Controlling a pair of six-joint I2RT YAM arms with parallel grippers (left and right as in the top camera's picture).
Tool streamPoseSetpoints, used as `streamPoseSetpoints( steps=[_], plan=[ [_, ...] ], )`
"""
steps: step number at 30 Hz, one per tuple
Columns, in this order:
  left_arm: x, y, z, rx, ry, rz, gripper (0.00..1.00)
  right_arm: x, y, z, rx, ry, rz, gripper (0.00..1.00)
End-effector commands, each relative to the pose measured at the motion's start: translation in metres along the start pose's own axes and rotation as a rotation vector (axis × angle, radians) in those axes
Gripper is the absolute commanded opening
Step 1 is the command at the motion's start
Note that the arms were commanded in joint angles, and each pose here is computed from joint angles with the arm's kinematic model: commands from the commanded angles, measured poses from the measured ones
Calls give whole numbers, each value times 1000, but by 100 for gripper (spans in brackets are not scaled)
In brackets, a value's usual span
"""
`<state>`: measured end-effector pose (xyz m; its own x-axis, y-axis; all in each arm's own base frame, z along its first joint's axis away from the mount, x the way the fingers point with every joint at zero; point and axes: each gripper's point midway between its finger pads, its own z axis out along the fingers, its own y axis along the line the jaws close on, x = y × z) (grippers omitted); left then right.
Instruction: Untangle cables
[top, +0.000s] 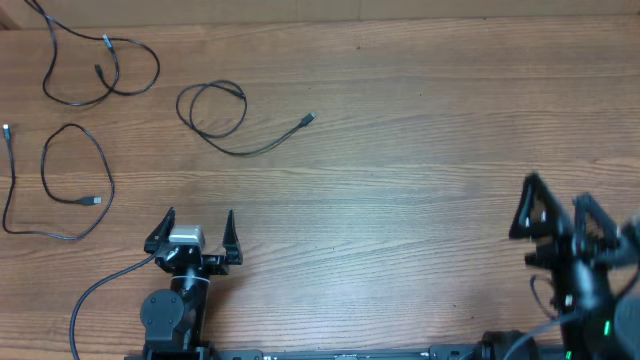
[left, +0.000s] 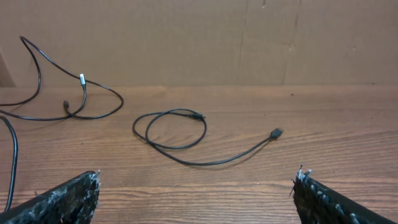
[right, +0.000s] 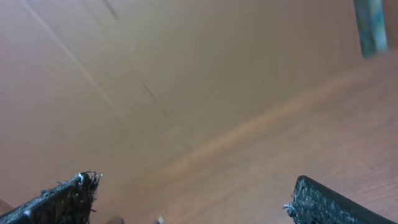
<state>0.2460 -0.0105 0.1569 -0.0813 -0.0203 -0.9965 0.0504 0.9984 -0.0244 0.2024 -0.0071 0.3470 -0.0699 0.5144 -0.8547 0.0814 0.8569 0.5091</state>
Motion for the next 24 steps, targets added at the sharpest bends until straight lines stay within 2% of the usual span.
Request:
streamPoseSetpoints(
  steps=[1, 3, 10, 18, 24],
  plan=[
    [1, 0, 0, 0, -3, 16, 100, 0, -6, -23, -47, -143, -2, 100],
    [1, 0, 0, 0, -3, 16, 99, 5, -14, -25, -72, -240, -29, 100],
    [1, 0, 0, 0, -4, 16, 100, 36, -18, 10, -161, -300, -190, 100],
    [1, 0, 0, 0, -3, 16, 100, 89, -48, 45, -137, -280, -318, 100],
    [1, 0, 0, 0, -3, 16, 100, 122, -68, 57, -95, -193, -389, 100]
  ],
)
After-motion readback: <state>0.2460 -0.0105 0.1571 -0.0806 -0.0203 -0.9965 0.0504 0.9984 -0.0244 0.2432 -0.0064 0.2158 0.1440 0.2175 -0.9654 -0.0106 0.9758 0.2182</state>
